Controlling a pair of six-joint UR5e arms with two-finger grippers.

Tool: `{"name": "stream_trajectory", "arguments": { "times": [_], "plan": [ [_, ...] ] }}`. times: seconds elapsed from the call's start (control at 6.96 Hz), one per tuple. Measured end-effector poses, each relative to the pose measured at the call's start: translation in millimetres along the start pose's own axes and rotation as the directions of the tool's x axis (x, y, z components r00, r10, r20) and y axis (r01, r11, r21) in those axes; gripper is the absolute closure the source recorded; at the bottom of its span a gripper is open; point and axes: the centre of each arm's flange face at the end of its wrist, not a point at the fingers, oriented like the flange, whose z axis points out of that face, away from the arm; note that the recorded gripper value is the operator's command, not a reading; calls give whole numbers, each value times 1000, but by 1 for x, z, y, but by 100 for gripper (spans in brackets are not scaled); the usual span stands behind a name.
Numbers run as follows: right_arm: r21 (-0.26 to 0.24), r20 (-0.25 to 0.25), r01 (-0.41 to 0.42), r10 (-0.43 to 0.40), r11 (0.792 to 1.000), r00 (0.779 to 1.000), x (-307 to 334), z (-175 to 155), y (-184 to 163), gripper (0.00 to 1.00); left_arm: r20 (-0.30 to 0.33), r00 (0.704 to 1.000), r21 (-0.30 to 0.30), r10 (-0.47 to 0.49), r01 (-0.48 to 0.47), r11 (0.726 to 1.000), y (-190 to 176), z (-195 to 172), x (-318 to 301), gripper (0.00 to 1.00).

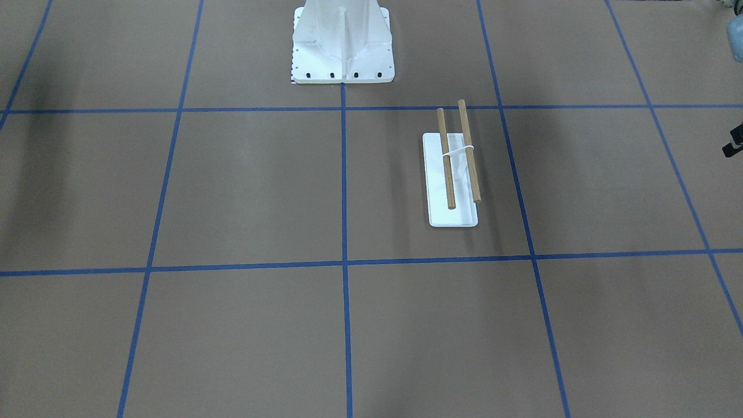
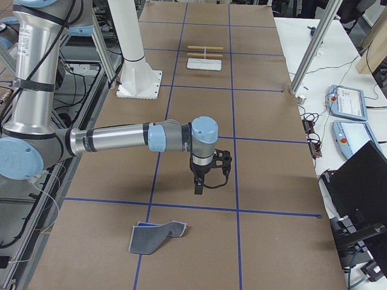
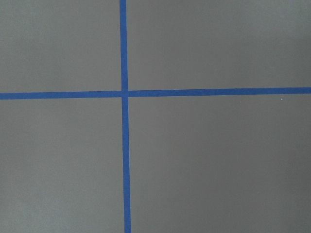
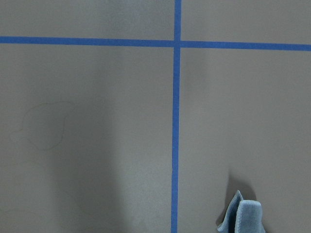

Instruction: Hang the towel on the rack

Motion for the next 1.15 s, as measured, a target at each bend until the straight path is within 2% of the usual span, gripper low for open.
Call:
{"name": "stream_trajectory", "arguments": {
  "times": [0.86,1.01,1.15],
  "plan": [
    [-29,30,-31,32,999,999,7,12,3,0,-7,999,40,39,-39,998,-6,-19,20,2],
    [-35,49,-48,50,998,998,5,13,0,0,-7,999,41,40,-40,998,-6,-19,21,2],
    [-46,91,-89,93,995,991,2,14,1,0,-7,999,41,40,-39,998,-5,-19,21,2]
  ]
}}
